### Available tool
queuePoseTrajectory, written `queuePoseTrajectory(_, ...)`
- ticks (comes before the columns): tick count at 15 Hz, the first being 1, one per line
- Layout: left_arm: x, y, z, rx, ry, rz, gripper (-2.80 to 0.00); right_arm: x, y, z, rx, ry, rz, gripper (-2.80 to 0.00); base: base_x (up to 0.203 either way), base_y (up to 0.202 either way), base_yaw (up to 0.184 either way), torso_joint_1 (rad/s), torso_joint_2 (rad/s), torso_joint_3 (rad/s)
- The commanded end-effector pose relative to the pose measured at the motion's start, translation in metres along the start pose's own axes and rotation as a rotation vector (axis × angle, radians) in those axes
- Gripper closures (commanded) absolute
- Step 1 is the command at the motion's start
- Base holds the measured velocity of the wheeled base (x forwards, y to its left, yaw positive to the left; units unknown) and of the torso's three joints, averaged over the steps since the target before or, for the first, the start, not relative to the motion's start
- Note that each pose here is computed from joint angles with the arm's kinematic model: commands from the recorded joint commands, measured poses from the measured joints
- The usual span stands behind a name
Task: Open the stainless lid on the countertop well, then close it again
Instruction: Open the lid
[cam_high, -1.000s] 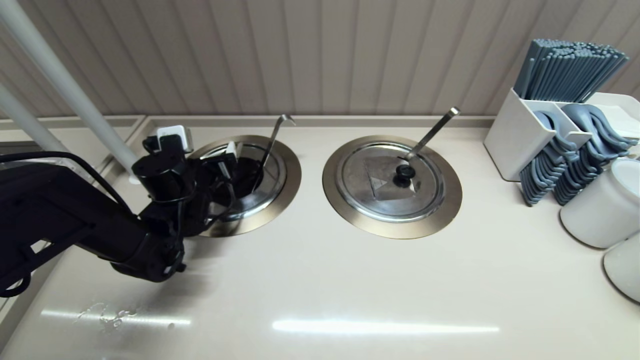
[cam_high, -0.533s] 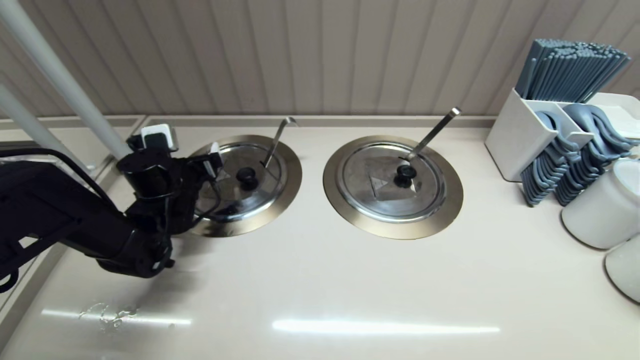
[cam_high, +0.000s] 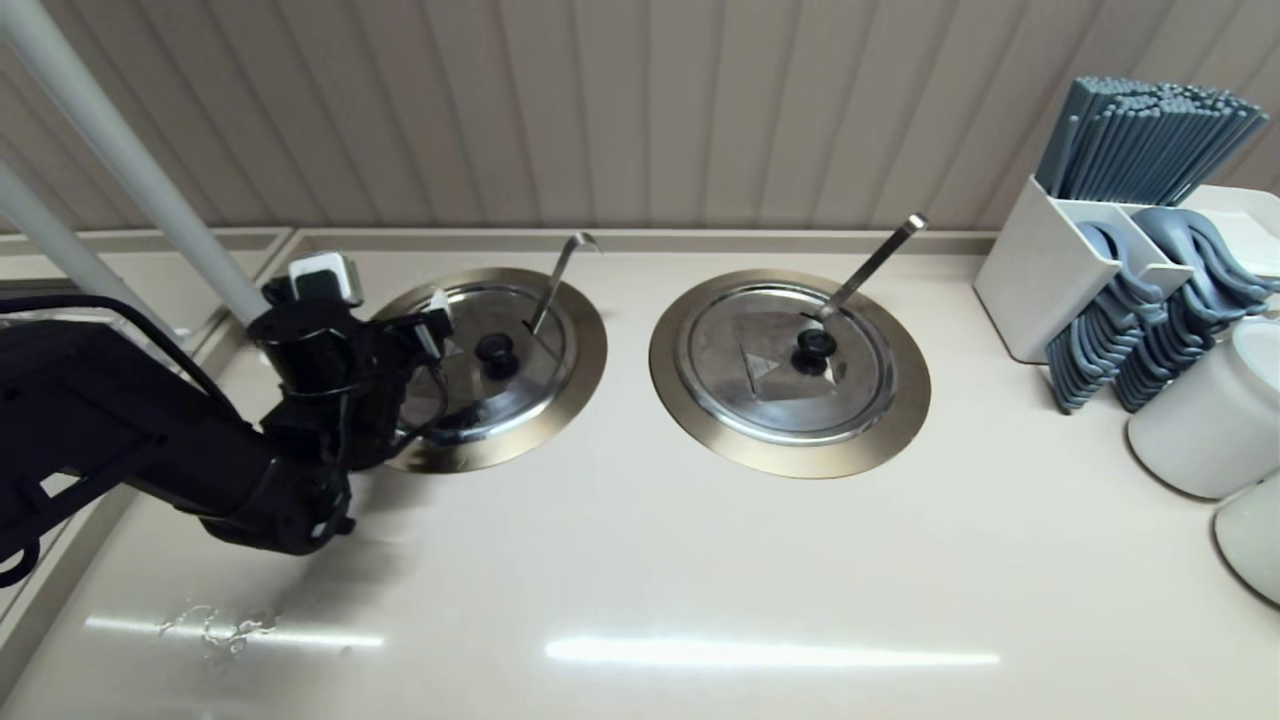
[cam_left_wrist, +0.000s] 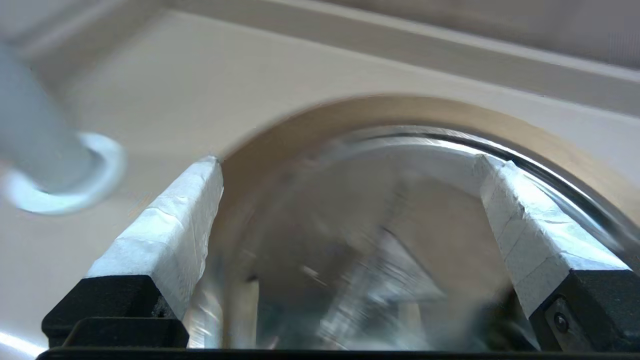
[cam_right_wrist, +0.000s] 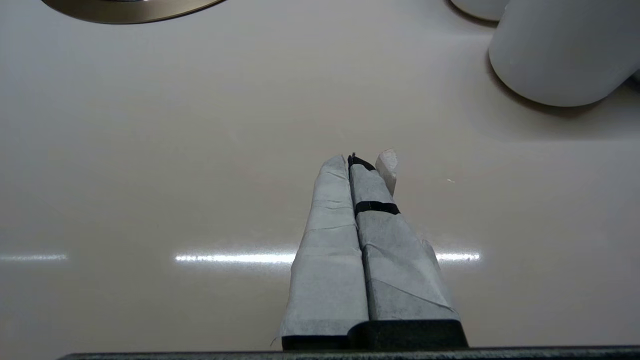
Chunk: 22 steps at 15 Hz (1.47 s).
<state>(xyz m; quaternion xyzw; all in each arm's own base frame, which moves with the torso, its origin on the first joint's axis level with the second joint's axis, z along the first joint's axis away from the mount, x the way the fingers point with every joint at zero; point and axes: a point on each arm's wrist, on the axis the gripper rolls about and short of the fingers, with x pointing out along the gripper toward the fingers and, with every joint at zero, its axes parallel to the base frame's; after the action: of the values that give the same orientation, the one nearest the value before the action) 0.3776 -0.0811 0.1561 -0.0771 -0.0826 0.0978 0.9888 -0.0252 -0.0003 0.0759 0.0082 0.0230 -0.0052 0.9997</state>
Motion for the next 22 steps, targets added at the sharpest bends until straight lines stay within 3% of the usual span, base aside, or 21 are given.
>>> queuePoseTrajectory(1, -0.005, -0.007, -0.001, -0.015, 0.027, -0.023, -2.80, 0.000, 0.000, 0.000, 0.000, 0.001, 0.001, 0.00, 0.000, 0.000, 0.000, 0.000, 0.00, 0.000)
queuePoseTrajectory(5, -0.014, -0.006, 0.002, -0.069, 0.130, -0.115, -2.80, 0.000, 0.000, 0.000, 0.000, 0.001, 0.001, 0.00, 0.000, 0.000, 0.000, 0.000, 0.00, 0.000)
queuePoseTrajectory(13, -0.022, -0.008, -0.004, -0.059, 0.183, -0.238, -2.80, 0.000, 0.000, 0.000, 0.000, 0.001, 0.001, 0.00, 0.000, 0.000, 0.000, 0.000, 0.00, 0.000)
queuePoseTrajectory(16, -0.021, -0.013, -0.021, 0.014, 0.209, -0.257, -2.80, 0.000, 0.000, 0.000, 0.000, 0.001, 0.000, 0.00, 0.000, 0.000, 0.000, 0.000, 0.00, 0.000)
queuePoseTrajectory(22, -0.021, -0.018, -0.040, 0.053, 0.218, -0.265, -2.80, 0.000, 0.000, 0.000, 0.000, 0.001, 0.001, 0.00, 0.000, 0.000, 0.000, 0.000, 0.00, 0.000)
